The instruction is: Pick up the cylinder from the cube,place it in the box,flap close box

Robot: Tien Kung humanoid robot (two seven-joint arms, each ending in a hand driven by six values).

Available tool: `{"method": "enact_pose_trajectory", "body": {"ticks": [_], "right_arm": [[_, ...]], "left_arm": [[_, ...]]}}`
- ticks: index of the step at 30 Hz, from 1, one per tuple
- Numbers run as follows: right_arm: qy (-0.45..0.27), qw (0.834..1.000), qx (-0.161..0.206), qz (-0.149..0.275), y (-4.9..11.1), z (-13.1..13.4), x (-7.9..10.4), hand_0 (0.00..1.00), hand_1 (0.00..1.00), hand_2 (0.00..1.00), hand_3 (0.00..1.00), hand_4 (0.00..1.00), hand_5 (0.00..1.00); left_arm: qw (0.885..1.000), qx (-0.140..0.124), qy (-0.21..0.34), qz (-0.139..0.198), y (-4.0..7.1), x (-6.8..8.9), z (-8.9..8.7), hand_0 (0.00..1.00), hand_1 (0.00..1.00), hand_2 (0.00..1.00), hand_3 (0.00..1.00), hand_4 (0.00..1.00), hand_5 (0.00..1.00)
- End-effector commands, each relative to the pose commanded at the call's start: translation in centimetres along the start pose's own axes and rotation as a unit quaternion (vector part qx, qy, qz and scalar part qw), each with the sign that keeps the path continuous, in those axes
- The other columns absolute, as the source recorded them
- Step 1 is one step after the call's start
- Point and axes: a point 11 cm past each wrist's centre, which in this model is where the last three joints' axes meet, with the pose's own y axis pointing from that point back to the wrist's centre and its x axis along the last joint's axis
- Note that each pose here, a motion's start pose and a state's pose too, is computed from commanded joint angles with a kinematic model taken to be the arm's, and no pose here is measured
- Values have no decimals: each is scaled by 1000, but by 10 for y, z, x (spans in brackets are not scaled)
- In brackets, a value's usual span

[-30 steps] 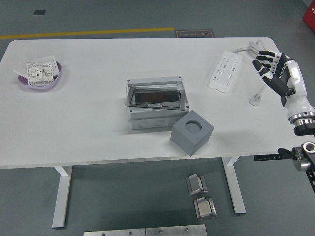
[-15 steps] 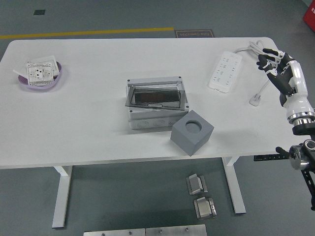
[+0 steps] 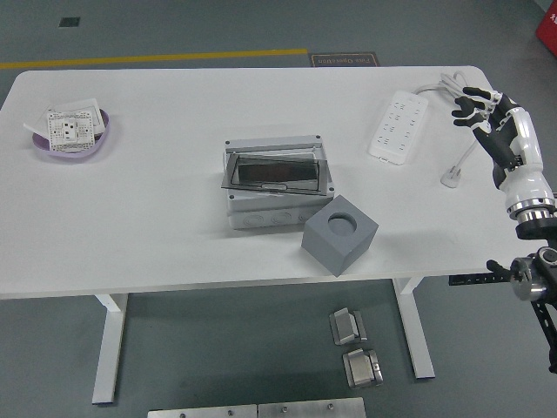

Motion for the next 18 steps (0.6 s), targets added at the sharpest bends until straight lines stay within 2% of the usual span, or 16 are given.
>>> {"method": "enact_pose_trajectory", "body": {"ticks": [18], "right_arm": [[4,1000,3,5,0,-2,3,585,580,635,651,886,543]], "left_arm": [[1000,-1,0,-2,0,-1,1,713,689,573,766,762,326]]}}
